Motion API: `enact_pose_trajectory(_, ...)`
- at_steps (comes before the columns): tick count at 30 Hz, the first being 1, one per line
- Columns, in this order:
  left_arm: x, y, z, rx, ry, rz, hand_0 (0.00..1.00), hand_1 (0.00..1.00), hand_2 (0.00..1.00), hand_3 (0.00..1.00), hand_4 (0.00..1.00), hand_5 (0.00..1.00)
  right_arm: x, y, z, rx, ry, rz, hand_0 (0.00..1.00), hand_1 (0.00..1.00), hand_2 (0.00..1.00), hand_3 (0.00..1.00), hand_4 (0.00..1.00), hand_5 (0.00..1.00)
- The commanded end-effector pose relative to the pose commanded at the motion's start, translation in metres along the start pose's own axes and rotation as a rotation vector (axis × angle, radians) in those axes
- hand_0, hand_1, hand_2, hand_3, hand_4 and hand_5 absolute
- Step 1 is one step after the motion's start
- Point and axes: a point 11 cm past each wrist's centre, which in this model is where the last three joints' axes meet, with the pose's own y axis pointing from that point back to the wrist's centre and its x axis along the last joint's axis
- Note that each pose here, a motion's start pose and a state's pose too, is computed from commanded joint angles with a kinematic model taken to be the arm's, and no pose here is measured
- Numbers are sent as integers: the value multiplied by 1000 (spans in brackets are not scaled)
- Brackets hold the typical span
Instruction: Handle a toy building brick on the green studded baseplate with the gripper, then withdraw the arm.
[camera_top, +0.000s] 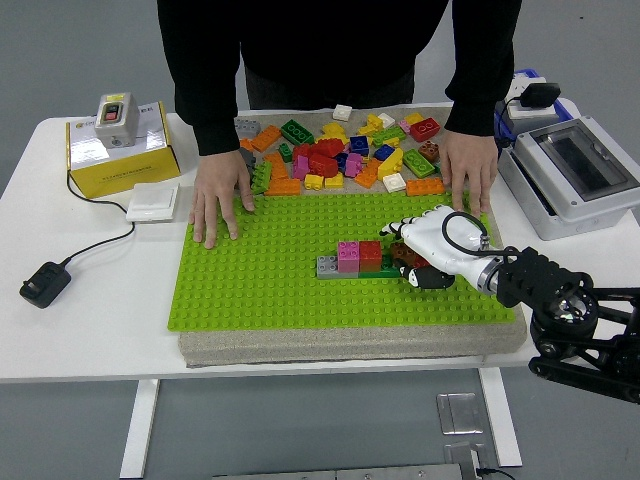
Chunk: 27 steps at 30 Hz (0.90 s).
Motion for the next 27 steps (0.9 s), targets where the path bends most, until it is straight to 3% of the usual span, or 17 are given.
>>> enact_pose_trajectory(8,0,0,0,-2,1,1,689,658,568,625,56,630,8,3,8,-24,-10,19,145,180,704,827,493,365)
enact_pose_trajectory(16,-1,0,-2,1,2,-1,688,658,568,625,56,630,12,21,26,-85,-98,43,145,180,704,827,492,363)
enact_pose_trajectory(27,-2,0,1,-6,1,-2,688,657,567,625,57,630,5,23,22,-84,-173,48,135,180,703,826,491,362)
